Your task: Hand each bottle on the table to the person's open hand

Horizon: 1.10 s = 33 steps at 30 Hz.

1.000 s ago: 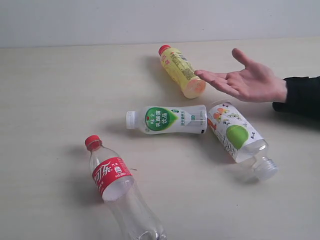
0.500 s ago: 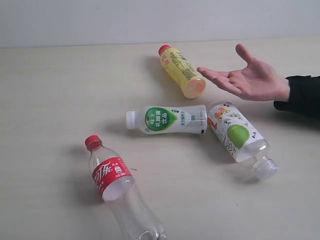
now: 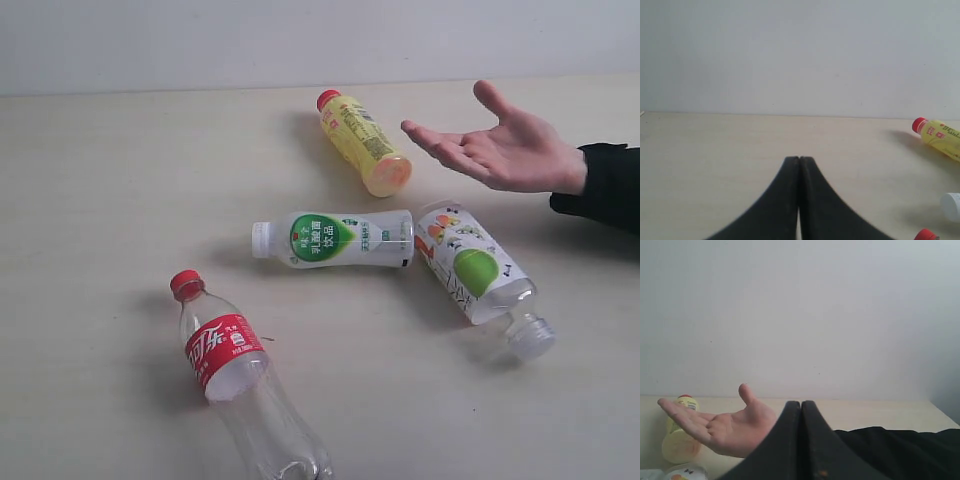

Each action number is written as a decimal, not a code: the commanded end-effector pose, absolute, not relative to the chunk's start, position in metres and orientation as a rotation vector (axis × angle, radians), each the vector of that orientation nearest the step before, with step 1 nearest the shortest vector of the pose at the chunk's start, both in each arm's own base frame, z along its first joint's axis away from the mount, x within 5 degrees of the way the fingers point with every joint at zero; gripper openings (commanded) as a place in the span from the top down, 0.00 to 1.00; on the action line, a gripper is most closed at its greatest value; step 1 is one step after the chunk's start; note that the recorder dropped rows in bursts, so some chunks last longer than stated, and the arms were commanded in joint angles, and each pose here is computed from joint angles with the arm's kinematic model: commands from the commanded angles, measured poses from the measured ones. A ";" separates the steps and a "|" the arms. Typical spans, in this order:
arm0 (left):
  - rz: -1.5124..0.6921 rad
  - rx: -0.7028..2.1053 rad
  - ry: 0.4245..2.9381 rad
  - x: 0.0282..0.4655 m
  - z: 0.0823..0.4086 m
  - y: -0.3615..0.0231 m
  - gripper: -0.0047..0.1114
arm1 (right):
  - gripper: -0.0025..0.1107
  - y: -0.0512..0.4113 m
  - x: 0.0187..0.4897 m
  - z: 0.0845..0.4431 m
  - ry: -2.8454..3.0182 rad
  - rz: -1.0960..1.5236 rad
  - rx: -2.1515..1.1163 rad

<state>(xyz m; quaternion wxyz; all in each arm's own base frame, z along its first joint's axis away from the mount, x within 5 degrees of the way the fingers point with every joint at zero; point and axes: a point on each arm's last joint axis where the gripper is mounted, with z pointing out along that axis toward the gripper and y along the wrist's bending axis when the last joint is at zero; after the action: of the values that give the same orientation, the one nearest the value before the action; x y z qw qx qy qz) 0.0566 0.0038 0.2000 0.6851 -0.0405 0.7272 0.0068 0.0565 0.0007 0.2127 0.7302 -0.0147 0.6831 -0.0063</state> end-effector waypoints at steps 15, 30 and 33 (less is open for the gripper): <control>0.005 -0.091 1.625 0.056 0.200 0.003 0.95 | 0.98 -0.003 0.049 0.241 1.129 0.456 0.335; 0.005 -0.091 1.625 0.056 0.200 0.003 0.95 | 0.98 0.011 0.114 0.343 1.427 0.374 0.168; 0.005 -0.091 1.625 0.056 0.200 0.003 0.95 | 0.98 0.020 0.143 0.348 1.526 0.339 0.056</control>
<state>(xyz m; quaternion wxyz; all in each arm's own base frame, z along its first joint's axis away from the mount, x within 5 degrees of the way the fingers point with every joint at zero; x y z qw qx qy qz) 0.0566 0.0038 0.2000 0.6851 -0.0405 0.7272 0.0068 0.1180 0.0134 0.3463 0.7377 0.0651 0.6484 0.1764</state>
